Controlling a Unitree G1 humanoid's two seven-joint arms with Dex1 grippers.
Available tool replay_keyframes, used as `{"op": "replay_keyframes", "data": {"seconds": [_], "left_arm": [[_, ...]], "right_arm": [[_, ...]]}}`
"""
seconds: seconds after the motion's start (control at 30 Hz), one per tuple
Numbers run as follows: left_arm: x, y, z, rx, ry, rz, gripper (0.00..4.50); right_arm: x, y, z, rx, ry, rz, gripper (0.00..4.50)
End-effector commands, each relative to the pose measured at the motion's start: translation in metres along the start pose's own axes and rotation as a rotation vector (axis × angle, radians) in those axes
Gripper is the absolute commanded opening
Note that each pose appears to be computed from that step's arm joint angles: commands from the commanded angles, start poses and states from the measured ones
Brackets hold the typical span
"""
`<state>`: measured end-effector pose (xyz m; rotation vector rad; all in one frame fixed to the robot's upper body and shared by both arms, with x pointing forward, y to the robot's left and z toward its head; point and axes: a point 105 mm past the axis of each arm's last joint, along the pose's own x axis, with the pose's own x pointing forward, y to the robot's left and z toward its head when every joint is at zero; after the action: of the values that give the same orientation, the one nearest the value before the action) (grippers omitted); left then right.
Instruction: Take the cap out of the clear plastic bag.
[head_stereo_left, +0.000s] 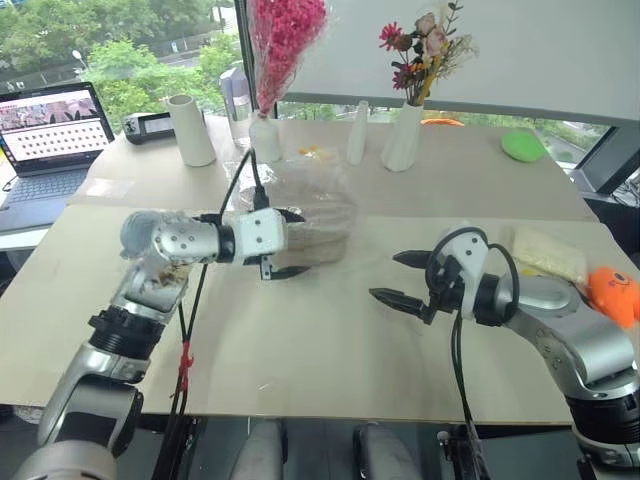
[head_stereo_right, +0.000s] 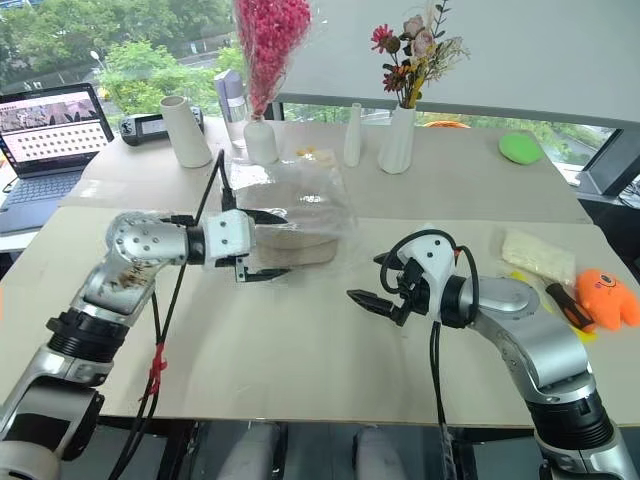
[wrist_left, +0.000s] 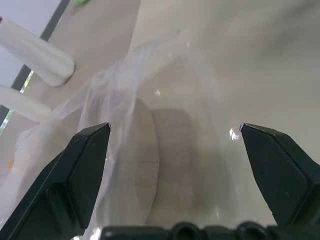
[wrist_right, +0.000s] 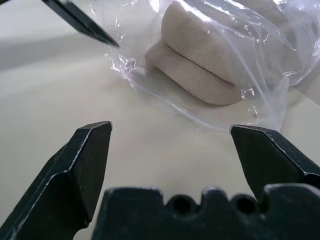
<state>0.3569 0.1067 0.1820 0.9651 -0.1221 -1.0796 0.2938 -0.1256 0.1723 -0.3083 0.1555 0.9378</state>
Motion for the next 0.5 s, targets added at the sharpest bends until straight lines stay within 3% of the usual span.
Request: {"op": "replay_keyframes", "data": {"seconds": [0.03, 0.1, 0.13, 0.17, 0.33, 0.43, 0.5], "left_arm": [[-0.001, 0.023, 0.0, 0.098, 0.03, 0.111, 4.21], [0.002, 0.033, -0.005, 0.122, 0.052, 0.157, 3.8], [0.003, 0.038, -0.008, 0.134, 0.064, 0.183, 3.23], [0.005, 0.041, -0.01, 0.143, 0.07, 0.199, 3.02], [0.013, 0.07, 0.014, 0.073, -0.043, 0.308, 1.26], [0.016, 0.076, 0.026, 0.004, -0.107, 0.321, 0.3], [0.018, 0.077, 0.029, -0.03, -0.128, 0.322, 0.3]], "right_arm": [[-0.005, -0.005, 0.014, -0.049, -0.044, -0.029, 4.5], [-0.004, -0.004, 0.014, -0.045, -0.042, -0.025, 4.5], [-0.003, -0.002, 0.013, -0.043, -0.042, -0.016, 4.5], [-0.002, 0.0, 0.013, -0.042, -0.042, -0.009, 4.5], [0.017, 0.026, 0.011, -0.023, -0.049, 0.062, 4.5], [0.036, 0.025, 0.011, 0.066, -0.084, -0.017, 4.5], [0.049, 0.022, 0.009, 0.208, -0.1, -0.091, 4.5]]}}
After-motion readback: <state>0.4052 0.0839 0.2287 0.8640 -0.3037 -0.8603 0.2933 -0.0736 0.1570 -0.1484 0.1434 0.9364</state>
